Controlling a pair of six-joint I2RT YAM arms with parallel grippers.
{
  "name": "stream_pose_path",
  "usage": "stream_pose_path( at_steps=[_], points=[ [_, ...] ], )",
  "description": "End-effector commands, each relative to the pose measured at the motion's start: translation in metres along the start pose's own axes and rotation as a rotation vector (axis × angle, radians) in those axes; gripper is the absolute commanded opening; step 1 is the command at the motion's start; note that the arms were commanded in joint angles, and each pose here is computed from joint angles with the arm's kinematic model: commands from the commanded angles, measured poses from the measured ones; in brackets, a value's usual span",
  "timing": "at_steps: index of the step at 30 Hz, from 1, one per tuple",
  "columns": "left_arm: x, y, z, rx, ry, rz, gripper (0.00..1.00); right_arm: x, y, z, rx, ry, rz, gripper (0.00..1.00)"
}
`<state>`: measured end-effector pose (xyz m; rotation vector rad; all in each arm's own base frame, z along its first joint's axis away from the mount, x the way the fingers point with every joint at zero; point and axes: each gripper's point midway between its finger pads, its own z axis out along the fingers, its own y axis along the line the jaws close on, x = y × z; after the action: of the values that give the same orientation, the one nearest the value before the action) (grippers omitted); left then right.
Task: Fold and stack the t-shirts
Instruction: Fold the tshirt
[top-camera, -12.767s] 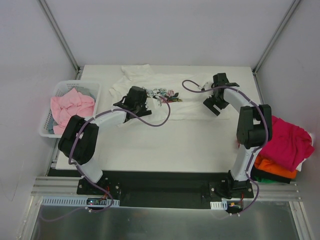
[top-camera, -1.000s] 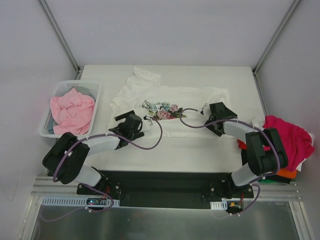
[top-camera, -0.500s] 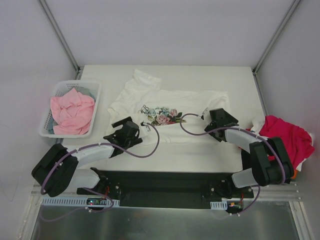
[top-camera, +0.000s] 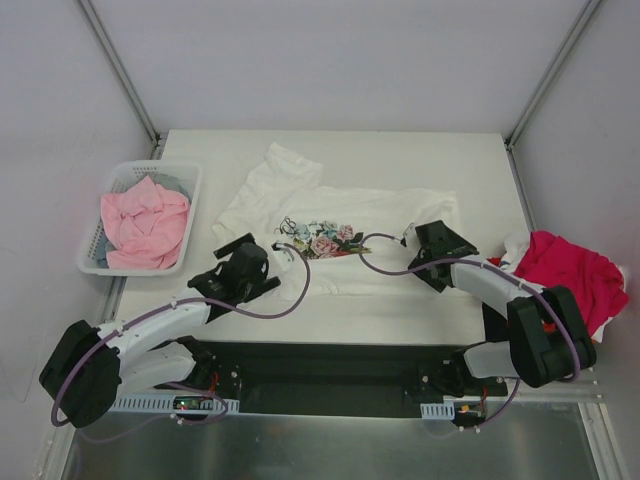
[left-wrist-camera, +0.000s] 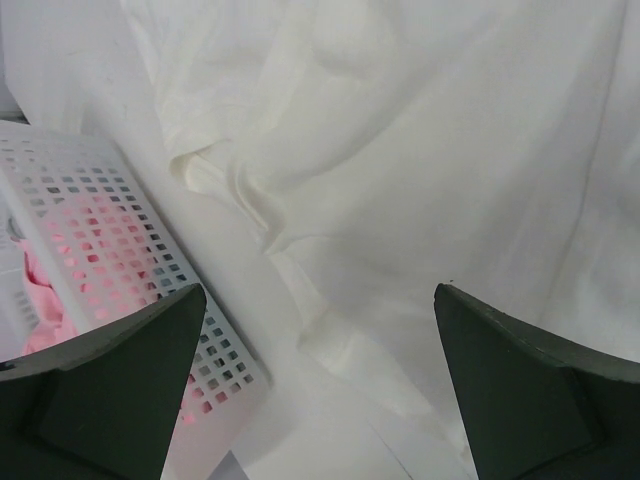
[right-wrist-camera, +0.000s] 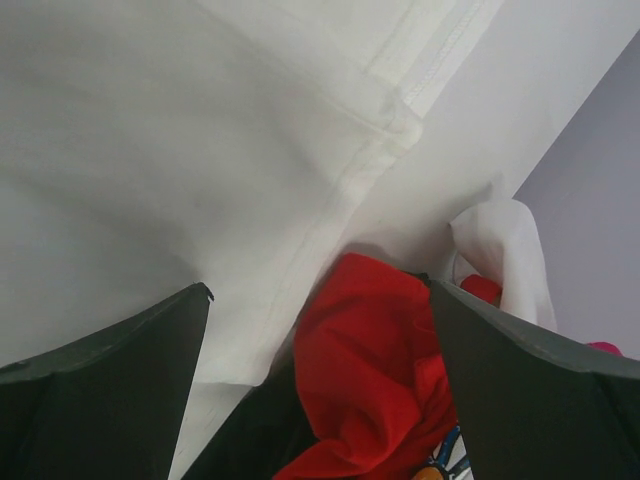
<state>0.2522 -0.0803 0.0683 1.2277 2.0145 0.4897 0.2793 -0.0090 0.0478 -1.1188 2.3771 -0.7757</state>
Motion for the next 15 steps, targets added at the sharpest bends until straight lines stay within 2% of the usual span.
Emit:
stream_pose_path(
  at_steps=[1, 5, 9, 10, 12, 13, 15],
  points=[
    [-0.033, 0.023, -0.011, -0.034, -0.084, -0.046, 0.99, -0.014, -0.025, -0.016, 0.042, -0.024, 0.028, 0.97],
    [-0.040, 0.034, -0.008, -0.077, -0.092, -0.023, 0.99, -0.018, -0.034, -0.021, 0.072, -0.047, 0.031, 0.96],
    [-0.060, 0.061, 0.003, -0.189, -0.132, 0.011, 0.99, -0.037, -0.058, -0.021, 0.119, -0.074, 0.044, 0.96],
    [-0.066, 0.079, 0.005, -0.226, -0.144, -0.014, 0.99, -0.048, -0.075, -0.023, 0.136, -0.095, 0.077, 0.96],
    [-0.079, 0.089, 0.020, -0.198, -0.159, -0.044, 0.99, -0.059, -0.087, -0.017, 0.123, -0.111, 0.127, 0.97],
    [-0.086, 0.115, 0.022, -0.230, -0.167, -0.102, 0.99, -0.074, -0.114, -0.022, 0.142, -0.157, 0.201, 0.96],
    [-0.092, 0.126, 0.041, -0.195, -0.155, -0.145, 0.99, -0.086, -0.122, -0.010, 0.091, -0.149, 0.269, 0.97]
  ],
)
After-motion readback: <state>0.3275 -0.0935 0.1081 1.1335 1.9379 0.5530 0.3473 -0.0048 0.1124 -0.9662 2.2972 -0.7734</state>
